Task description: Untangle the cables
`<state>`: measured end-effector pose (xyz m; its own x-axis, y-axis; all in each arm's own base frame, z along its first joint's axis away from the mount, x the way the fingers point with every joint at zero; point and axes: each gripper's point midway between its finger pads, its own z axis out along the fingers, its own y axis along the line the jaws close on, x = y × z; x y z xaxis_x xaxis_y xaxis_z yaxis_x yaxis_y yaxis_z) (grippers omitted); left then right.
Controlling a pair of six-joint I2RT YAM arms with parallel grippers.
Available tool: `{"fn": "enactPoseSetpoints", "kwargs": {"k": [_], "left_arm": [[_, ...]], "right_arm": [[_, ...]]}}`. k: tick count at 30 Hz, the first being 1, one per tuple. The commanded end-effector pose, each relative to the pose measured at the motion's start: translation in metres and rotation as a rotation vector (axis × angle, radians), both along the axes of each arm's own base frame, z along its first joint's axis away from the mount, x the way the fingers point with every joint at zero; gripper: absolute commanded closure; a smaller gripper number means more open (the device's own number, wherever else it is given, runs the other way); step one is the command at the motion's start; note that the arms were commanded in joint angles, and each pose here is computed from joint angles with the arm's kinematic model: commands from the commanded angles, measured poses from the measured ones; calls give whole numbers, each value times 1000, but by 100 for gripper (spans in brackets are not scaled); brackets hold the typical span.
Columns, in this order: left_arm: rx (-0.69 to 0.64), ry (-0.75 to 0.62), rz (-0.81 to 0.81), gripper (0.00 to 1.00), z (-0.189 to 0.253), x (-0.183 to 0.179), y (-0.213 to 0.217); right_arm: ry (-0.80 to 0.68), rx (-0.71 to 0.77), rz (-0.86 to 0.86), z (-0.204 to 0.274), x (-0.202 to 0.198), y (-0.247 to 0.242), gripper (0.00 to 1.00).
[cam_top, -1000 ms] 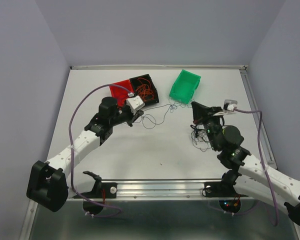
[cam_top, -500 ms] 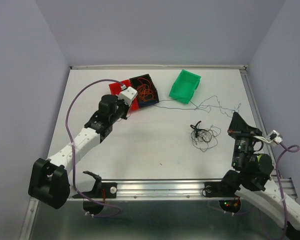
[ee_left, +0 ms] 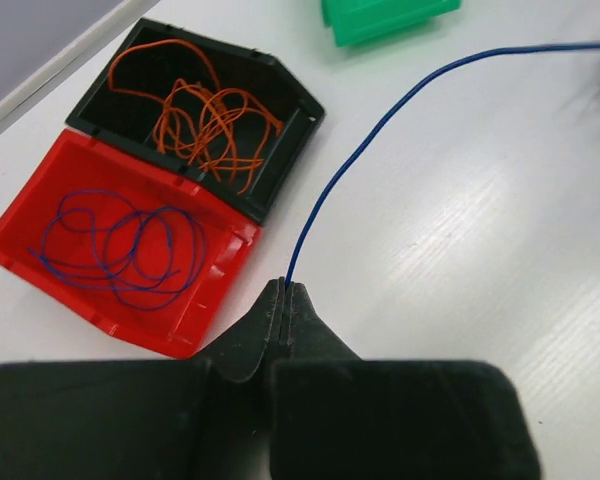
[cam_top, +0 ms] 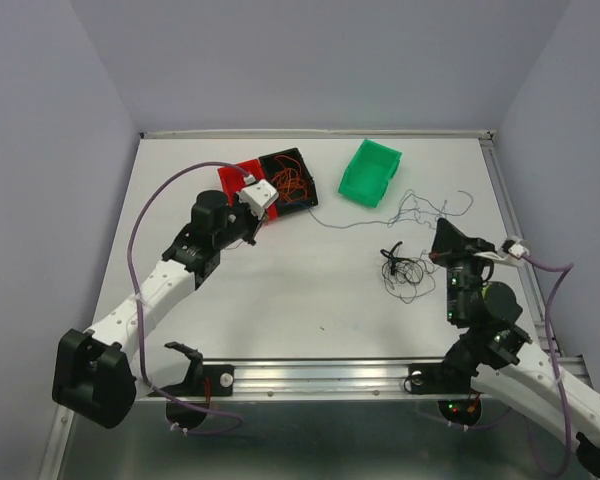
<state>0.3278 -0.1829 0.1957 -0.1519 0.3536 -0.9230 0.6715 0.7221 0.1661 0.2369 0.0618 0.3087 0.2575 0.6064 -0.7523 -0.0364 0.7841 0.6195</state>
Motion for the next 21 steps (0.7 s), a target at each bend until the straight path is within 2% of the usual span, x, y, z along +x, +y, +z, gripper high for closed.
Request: {"fn": "enactPoseSetpoints", "kwargs": {"k": [1, 3, 8, 13, 16, 21], "left_arm": [[-67, -90, -201, 100, 37, -29, -25], [-92, -135, -235, 100, 55, -39, -27], [-136, -261, -259, 100, 121, -53, -25], [-144, -423, -120, 100, 193, -60, 6], [-191, -527, -109, 100, 269, -87, 20], [-291, -637, -90, 100, 360, -131, 41]], "right_arm": [[21, -132, 131, 19, 17, 44, 99], [79, -205, 167, 8, 34, 69, 99], [146, -256, 195, -8, 57, 98, 100], [175, -270, 157, -20, 66, 100, 100], [192, -280, 114, -25, 70, 95, 99], [219, -306, 100, -37, 80, 100, 99]]}}
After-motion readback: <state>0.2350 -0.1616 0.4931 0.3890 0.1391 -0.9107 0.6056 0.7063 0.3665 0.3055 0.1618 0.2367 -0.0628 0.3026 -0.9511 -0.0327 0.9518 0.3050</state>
